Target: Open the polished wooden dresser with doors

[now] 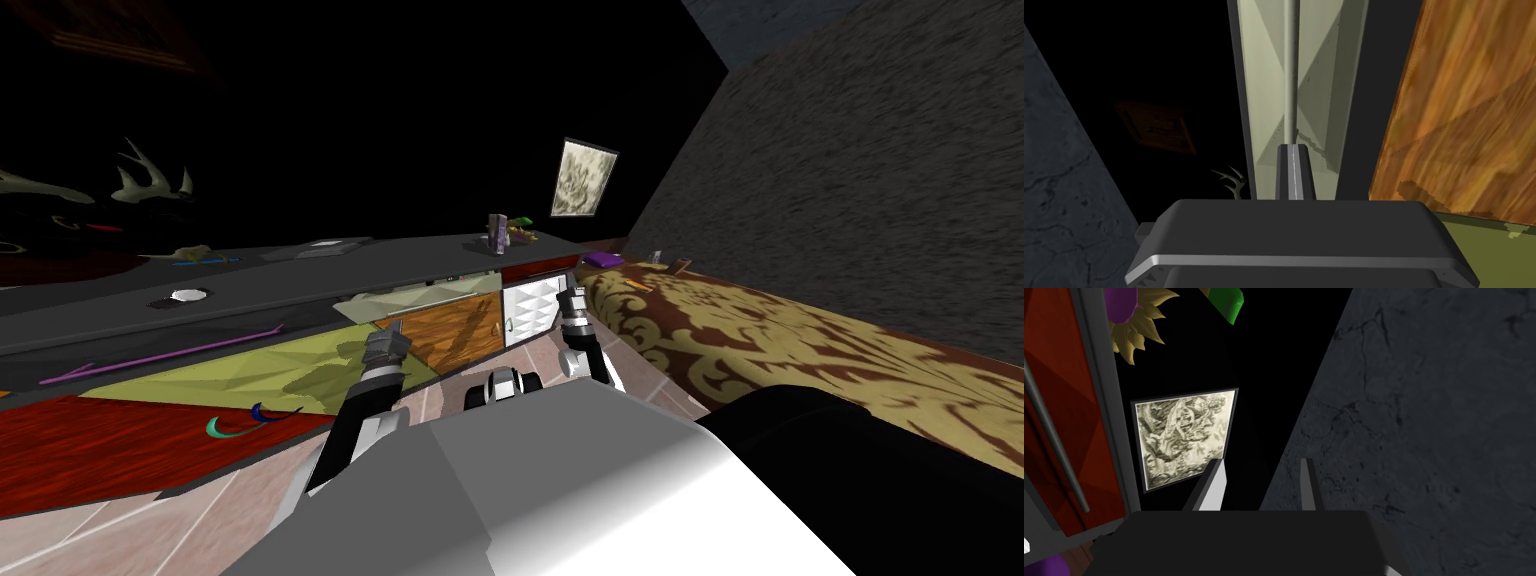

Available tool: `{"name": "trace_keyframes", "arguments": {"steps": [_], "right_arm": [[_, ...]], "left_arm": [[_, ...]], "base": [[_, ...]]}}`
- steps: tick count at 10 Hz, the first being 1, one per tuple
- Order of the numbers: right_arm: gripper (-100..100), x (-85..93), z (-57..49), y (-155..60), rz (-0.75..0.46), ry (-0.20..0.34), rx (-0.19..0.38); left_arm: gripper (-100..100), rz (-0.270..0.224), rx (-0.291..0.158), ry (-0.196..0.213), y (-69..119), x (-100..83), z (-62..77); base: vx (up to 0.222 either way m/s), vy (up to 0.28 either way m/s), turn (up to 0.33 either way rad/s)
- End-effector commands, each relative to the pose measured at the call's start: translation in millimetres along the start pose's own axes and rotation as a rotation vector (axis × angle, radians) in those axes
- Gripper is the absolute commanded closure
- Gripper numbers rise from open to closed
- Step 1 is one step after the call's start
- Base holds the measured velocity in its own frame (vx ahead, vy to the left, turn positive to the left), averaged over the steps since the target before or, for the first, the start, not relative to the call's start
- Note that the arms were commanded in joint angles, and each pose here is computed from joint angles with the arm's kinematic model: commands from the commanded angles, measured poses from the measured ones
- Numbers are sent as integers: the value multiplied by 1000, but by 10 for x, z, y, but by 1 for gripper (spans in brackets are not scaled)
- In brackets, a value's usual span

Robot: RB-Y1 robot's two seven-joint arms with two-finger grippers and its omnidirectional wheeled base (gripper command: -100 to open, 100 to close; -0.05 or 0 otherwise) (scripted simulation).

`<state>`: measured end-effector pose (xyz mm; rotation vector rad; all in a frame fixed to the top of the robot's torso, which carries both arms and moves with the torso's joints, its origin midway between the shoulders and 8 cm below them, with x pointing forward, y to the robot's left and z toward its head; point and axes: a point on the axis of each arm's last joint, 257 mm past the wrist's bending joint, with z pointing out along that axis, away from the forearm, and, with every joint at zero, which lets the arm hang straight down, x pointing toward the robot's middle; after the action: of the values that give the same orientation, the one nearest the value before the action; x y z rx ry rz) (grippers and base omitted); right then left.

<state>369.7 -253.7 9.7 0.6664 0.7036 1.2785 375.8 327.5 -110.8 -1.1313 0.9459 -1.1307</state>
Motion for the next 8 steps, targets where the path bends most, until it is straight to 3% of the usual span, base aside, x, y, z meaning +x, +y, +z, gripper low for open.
{"name": "trace_keyframes", "arguments": {"steps": [1,3,5,6,8], "right_arm": [[0,0,-1,0,0,0,0],[0,-1,-1,-1,0,0,0],[0,-1,-2,-1,0,0,0],[0,-2,-2,-1,-1,0,0],[0,-1,-1,-1,0,0,0]], "left_arm": [[-100,25,-2,24,-13,15,0],[-100,52,-1,49,-49,32,-2],[-100,51,-8,47,-114,20,-30],[-100,17,-14,14,-104,-15,-44],[-100,-10,-14,-13,-95,-39,-51]], "base": [[-15,-7,-2],[26,3,-2],[119,16,-15],[127,20,-11],[45,2,0]]}}
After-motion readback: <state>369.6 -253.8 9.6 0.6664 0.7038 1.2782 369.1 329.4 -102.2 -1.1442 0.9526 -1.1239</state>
